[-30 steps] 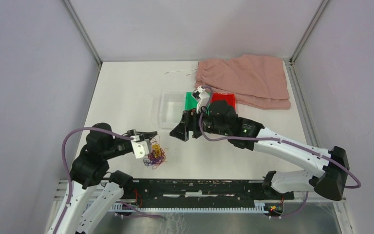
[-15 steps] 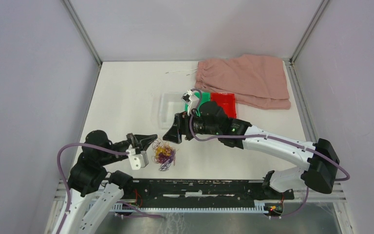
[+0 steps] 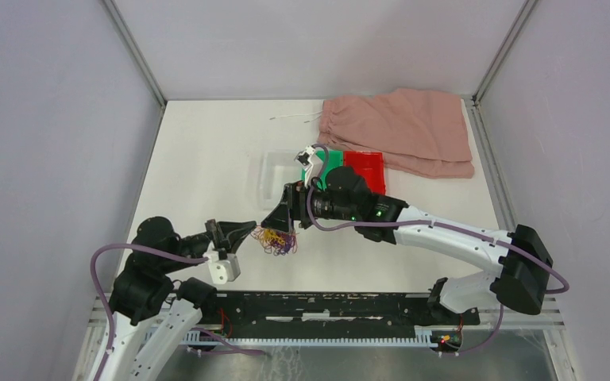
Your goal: Untangle the cables
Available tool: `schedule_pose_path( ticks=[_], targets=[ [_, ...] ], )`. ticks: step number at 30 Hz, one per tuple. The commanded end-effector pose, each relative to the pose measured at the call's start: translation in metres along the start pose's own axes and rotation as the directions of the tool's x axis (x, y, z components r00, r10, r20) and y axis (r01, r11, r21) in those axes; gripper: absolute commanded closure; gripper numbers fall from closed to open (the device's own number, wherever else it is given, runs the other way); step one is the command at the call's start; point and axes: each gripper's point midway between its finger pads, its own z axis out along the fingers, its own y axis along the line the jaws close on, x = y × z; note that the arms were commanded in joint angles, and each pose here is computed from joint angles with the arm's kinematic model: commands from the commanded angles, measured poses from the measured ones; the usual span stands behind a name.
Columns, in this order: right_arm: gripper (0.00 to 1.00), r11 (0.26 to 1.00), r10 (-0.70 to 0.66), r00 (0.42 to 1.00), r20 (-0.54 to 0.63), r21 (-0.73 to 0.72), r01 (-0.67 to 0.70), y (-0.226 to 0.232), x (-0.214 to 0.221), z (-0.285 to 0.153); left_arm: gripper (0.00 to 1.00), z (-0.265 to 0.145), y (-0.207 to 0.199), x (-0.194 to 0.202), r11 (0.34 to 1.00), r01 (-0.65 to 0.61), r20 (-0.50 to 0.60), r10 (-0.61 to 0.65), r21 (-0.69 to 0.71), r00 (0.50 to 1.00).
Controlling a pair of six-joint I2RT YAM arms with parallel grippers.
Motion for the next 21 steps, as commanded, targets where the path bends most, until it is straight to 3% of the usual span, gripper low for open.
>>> schedule_pose_path(
  ticks=[1,14,21],
  targets=[
    [0.20,0.998,0.002,0.999,0.032,-0.070,0.000,0.018,-0.010,0.005,0.97,-0.001,0.012,-0.017,0.993,-0.117,0.060,0.119,-0.033,0.991],
    [0.19,0.988,0.014,0.999,-0.033,-0.152,-0.019,0.037,0.011,0.031,0.97,0.000,0.019,-0.026,0.991,-0.127,0.093,0.132,-0.051,0.987],
    [0.19,0.994,0.035,0.999,0.009,-0.104,-0.034,0.027,0.005,0.044,0.97,0.000,0.027,-0.034,0.990,-0.120,0.120,0.129,-0.074,0.984]
  ],
)
